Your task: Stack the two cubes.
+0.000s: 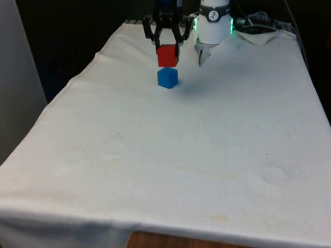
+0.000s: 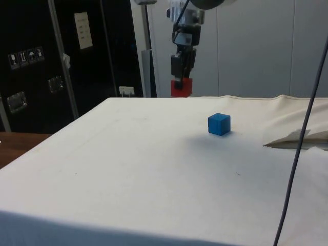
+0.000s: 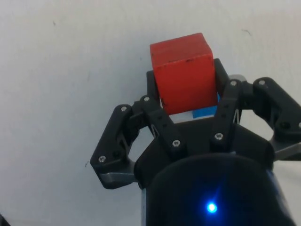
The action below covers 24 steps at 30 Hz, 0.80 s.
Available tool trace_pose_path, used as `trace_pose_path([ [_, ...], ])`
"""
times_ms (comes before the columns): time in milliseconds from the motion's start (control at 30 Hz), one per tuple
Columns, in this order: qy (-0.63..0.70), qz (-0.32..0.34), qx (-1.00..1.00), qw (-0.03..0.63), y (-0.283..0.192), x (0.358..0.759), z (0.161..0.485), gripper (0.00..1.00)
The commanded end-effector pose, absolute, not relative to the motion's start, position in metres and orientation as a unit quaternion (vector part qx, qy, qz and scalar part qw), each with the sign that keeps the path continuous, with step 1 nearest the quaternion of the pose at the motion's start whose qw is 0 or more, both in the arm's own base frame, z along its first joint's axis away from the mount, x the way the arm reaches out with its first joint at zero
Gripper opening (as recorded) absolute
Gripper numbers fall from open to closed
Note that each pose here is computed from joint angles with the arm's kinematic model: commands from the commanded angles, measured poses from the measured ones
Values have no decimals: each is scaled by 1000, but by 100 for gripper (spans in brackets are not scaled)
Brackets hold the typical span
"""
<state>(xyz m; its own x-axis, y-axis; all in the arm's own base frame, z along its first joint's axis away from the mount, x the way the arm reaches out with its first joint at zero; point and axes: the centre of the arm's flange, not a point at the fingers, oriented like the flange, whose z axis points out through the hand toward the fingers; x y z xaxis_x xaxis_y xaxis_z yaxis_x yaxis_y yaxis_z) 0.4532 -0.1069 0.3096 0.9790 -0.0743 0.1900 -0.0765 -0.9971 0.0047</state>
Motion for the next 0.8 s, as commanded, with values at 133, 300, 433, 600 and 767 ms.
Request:
trace_pose_path([
  [133,-35,100,994,6,-110,442,315,1],
  [300,-33,105,994,1,-111,431,319,1],
  [433,-29,108,994,-5,-111,419,321,1],
  [600,-26,111,993,-10,-113,408,322,1],
  [767,-23,112,993,-14,-114,399,322,1],
])
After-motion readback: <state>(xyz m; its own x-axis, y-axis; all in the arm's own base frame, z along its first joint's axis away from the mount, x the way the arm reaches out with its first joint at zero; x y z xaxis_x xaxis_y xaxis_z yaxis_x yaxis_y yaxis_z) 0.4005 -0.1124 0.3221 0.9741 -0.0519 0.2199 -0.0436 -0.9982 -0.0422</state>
